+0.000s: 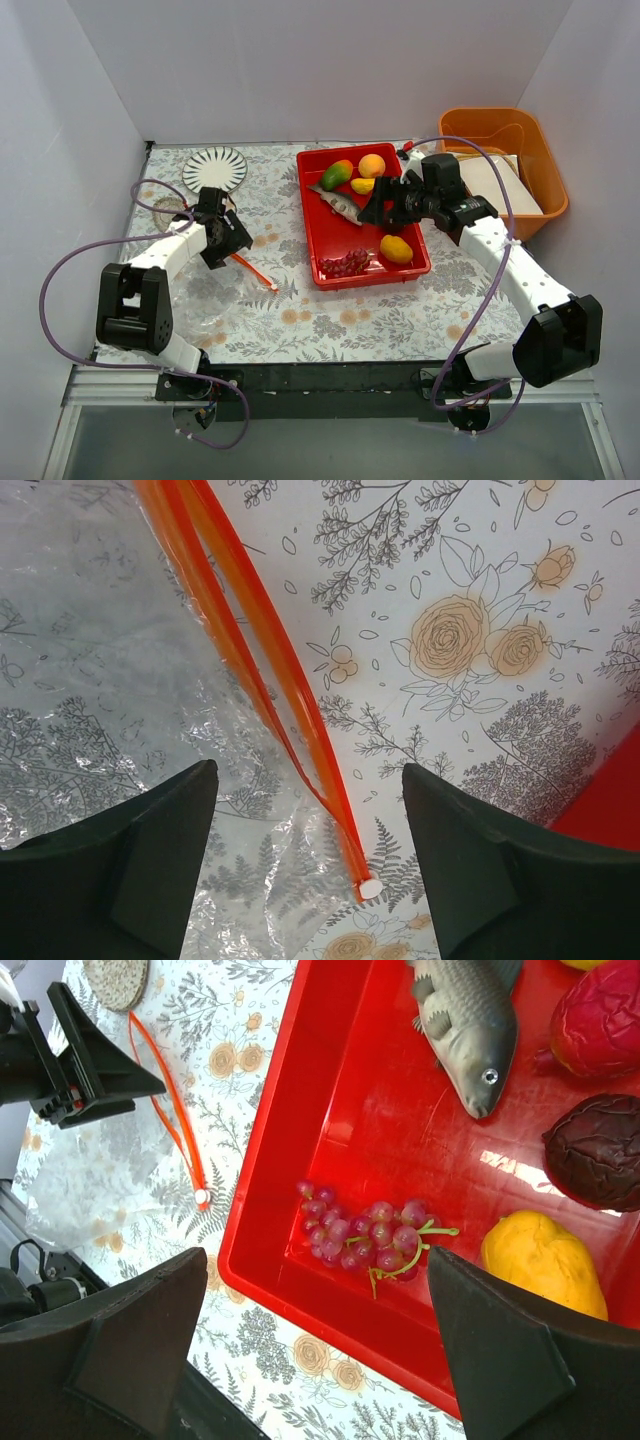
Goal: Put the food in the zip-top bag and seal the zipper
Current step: Pick up the zipper food storage bag at the center of the board.
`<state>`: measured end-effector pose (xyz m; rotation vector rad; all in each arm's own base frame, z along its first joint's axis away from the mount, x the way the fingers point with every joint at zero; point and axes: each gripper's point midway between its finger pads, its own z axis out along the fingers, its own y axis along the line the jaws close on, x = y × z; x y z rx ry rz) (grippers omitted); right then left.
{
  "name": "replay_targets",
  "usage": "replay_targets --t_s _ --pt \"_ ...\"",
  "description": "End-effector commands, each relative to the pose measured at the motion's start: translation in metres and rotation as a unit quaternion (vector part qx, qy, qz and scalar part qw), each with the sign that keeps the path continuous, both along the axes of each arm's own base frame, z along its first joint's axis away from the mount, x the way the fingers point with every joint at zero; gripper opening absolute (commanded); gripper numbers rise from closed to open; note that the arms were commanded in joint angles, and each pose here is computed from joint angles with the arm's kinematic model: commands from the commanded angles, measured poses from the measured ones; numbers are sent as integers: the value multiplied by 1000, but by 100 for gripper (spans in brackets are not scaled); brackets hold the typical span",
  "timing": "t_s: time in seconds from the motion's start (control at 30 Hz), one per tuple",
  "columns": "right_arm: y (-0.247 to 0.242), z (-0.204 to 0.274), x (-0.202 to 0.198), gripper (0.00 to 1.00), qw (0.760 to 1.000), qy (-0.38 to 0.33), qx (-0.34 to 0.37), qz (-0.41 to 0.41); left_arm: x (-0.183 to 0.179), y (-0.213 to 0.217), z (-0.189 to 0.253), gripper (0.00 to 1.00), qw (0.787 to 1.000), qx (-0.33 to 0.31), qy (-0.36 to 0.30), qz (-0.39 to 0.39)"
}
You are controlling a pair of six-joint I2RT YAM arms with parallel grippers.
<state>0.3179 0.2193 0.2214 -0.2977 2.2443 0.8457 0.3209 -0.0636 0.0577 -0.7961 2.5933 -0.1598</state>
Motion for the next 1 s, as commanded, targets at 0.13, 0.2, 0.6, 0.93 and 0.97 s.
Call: replay_targets --t_s 0.13,0.2,0.6,0.93,0.97 --pt "6 20 -5 98 999 -29 18 23 8 1 -16 72 1000 9 12 1" --pt "7 20 -5 98 999 -28 20 25 9 -2 -18 72 1000 4 15 -5" --pt "11 13 -8 98 999 -15 18 36 10 -4 -6 23 1000 1 5 -23" --pt "19 4 -10 98 999 1 13 50 12 -2 12 4 999 12 -15 -46" --pt "21 3 -9 98 999 2 12 52 14 -4 15 0 998 11 -19 -59"
